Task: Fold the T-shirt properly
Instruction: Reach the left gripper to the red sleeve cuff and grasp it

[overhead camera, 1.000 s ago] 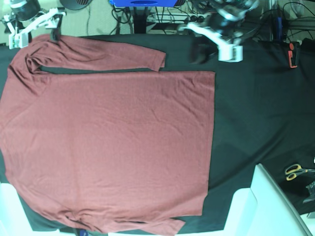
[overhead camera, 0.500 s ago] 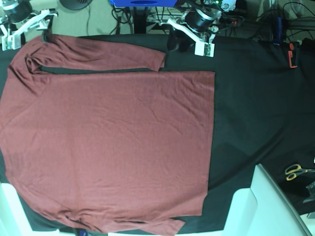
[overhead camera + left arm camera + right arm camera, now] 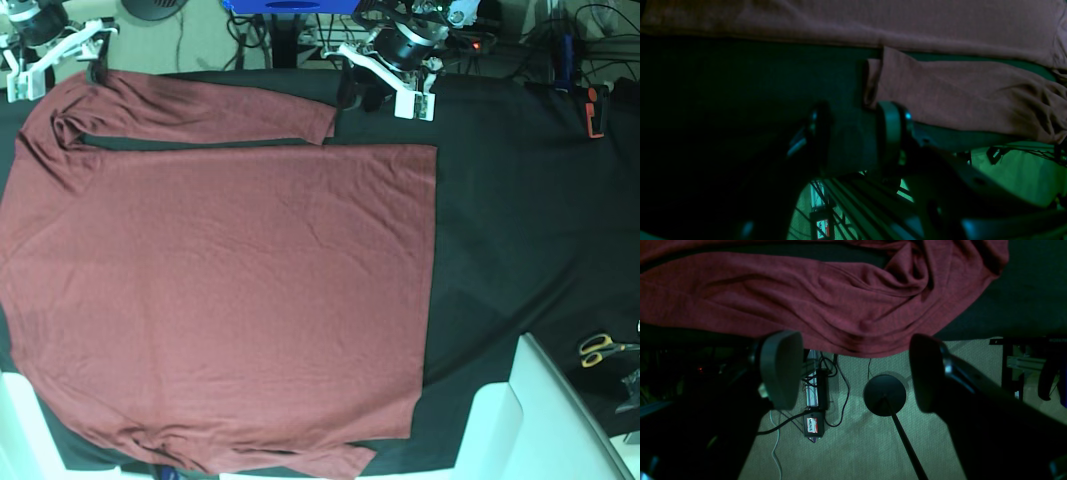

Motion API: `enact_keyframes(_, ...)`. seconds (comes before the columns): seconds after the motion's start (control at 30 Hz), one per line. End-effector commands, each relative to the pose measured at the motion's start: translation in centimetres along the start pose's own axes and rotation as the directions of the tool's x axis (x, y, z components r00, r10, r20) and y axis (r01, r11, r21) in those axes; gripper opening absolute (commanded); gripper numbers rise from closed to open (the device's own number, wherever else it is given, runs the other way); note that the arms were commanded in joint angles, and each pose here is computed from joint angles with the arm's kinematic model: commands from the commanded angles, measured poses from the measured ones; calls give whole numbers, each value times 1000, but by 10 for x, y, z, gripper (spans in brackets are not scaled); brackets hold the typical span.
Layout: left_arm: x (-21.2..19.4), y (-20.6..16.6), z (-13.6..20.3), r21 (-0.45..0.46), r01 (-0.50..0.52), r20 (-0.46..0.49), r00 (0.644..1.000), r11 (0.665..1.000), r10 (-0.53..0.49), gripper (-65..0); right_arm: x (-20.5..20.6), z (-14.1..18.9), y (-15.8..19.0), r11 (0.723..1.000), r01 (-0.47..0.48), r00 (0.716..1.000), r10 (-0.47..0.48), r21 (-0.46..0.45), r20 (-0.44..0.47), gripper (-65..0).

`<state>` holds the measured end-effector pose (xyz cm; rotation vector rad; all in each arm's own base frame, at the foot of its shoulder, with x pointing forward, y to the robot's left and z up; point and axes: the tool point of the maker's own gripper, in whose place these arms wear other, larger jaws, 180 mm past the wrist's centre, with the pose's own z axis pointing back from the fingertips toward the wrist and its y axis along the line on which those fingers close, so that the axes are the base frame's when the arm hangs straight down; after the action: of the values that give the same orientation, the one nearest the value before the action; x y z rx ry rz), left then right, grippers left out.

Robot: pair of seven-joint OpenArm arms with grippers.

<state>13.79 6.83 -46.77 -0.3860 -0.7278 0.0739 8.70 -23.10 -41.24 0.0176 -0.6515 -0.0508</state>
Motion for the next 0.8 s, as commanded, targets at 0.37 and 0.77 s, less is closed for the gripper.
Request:
enact_keyframes(0.37,8,-11,-7,-26,-10,28,1000,1000,11,-118,7,3,-2,1000,-8,1000,8,0,27,-201)
enact_keyframes(0.77,-18,-36,-35,-67,-30,-44,999,997,27,-202,8,3,-5,1000,-23,999,23,-1,27,-201)
